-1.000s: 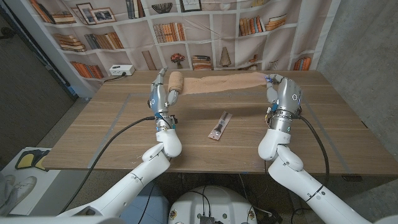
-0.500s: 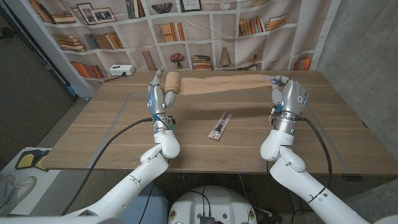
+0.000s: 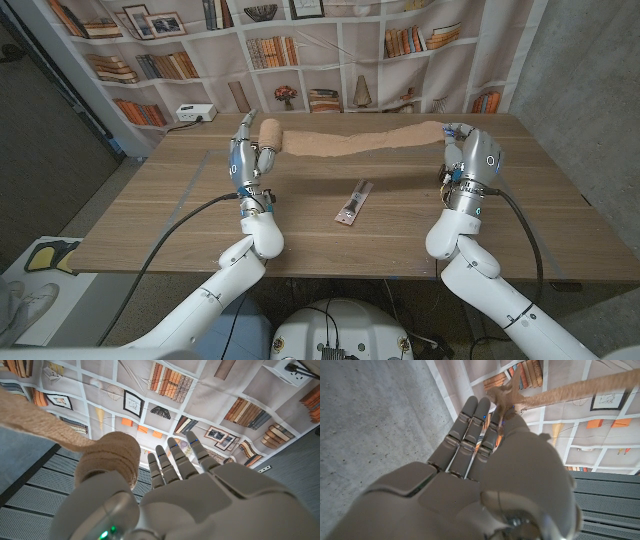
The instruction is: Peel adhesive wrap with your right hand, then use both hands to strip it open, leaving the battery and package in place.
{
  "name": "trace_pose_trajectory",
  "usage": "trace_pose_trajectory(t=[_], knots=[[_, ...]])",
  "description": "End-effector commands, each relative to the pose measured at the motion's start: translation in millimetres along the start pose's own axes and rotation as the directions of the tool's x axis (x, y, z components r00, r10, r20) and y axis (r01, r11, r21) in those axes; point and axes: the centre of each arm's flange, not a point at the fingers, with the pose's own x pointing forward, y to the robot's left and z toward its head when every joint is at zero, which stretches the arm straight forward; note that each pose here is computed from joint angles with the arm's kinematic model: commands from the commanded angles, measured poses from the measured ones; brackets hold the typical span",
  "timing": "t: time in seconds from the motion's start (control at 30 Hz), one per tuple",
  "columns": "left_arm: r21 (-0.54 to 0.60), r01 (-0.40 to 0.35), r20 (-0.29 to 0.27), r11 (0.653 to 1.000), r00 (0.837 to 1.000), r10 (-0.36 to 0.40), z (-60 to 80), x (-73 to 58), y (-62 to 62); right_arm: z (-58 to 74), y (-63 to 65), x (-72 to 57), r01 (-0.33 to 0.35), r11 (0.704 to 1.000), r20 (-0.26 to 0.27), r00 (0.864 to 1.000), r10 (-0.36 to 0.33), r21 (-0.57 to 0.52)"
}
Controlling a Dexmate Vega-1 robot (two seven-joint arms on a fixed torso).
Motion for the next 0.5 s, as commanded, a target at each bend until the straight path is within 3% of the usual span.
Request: trace_pose_trajectory(t=[0.03,0.5], knots=[[0.038,0.016,0.016,0.999,1.0,-0.016,-7.5,-2.1,14.6,-13.4,-8.8,4.6,-0.011,1.0,-0.023,1.0,0.011,-0.029],[0.036,0.008,0.026,0.999,1.0,-0.008,-15.7,0.7,30.6,-14.3,-16.5,6.8,0.01,0.999,-0.068,0.998,-0.013,-0.042]])
